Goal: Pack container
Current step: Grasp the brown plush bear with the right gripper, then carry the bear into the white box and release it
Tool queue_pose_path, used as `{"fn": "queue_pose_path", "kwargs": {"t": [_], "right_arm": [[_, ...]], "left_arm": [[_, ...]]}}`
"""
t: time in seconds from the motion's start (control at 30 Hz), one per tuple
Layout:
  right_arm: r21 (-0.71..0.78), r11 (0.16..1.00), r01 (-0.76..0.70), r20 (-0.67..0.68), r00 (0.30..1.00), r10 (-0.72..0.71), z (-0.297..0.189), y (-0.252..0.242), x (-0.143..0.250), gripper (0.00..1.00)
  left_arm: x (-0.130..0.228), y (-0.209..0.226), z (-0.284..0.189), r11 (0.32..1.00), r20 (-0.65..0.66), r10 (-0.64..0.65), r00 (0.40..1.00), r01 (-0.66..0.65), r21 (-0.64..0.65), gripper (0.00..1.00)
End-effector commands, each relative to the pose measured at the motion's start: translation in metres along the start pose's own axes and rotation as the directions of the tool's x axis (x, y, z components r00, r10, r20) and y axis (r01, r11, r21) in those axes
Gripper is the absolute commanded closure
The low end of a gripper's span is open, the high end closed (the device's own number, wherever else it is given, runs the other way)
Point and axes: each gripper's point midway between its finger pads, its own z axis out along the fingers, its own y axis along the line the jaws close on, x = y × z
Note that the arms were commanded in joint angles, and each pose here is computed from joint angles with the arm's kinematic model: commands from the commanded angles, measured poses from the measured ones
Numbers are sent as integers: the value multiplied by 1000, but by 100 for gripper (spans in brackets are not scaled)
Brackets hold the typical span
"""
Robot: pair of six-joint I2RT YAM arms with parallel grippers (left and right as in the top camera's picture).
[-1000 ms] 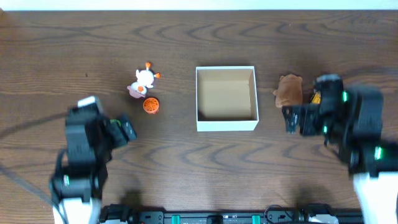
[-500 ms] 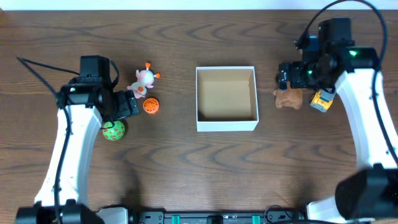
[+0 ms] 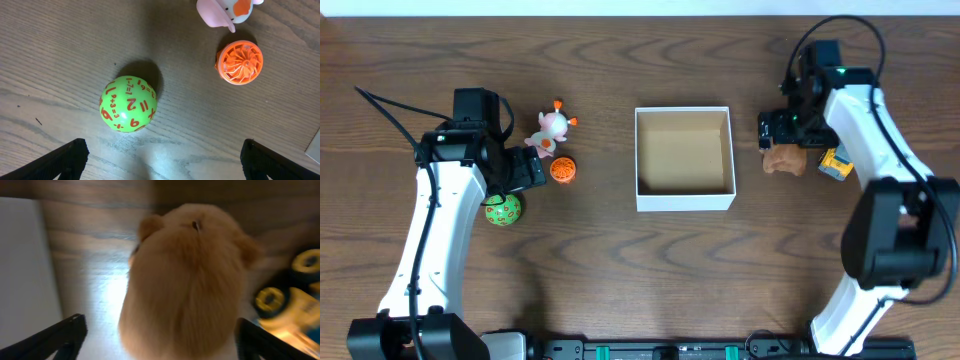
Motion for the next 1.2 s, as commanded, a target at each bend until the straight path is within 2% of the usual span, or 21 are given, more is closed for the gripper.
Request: {"fn": "queue_pose_path", "kwargs": {"t": [0.0,0.03,0.1,0.17,0.23,0.3,0.5,0.6,0.73,0.9,1.07,1.17], "right_arm": [[19,999,-33,-41,999,33,22,-7,-1,15],[21,999,-47,-57,997,48,28,-8,1,25],[23,997,-71,-75,995,72,36,-9,4,54],[24,996,-82,-81,993,83,34,-9,5,77],[23,996,-91,-65,994,93,25,-8,4,92],[19,996,-86,-33,996,87,9,-6,1,99],[-65,997,-28,183,982,40,-80,34,-9,99],[-140,990,9,296,955,33,-131,67,-4,99],[-185,979,86,390,921,-7,-170,108,8,99],[-214,972,100,390,921,-9,-166,153,16,99],[-217,972,92,320,947,-18,-126,189,19,99],[-166,983,80,276,961,-31,-97,193,19,94]], "left_arm": [[-5,0,-3,1000,10,8,1000,-8,0,2],[-5,0,-3,1000,10,8,1000,-8,0,2],[-5,0,-3,1000,10,8,1000,-8,0,2],[-5,0,-3,1000,10,8,1000,-8,0,2],[-5,0,-3,1000,10,8,1000,-8,0,2],[-5,0,-3,1000,10,8,1000,-8,0,2],[-5,0,-3,1000,10,8,1000,-8,0,2],[-5,0,-3,1000,10,8,1000,-8,0,2],[-5,0,-3,1000,10,8,1000,-8,0,2],[-5,0,-3,1000,10,8,1000,-8,0,2],[-5,0,-3,1000,10,8,1000,-8,0,2],[-5,0,-3,1000,10,8,1000,-8,0,2]]}}
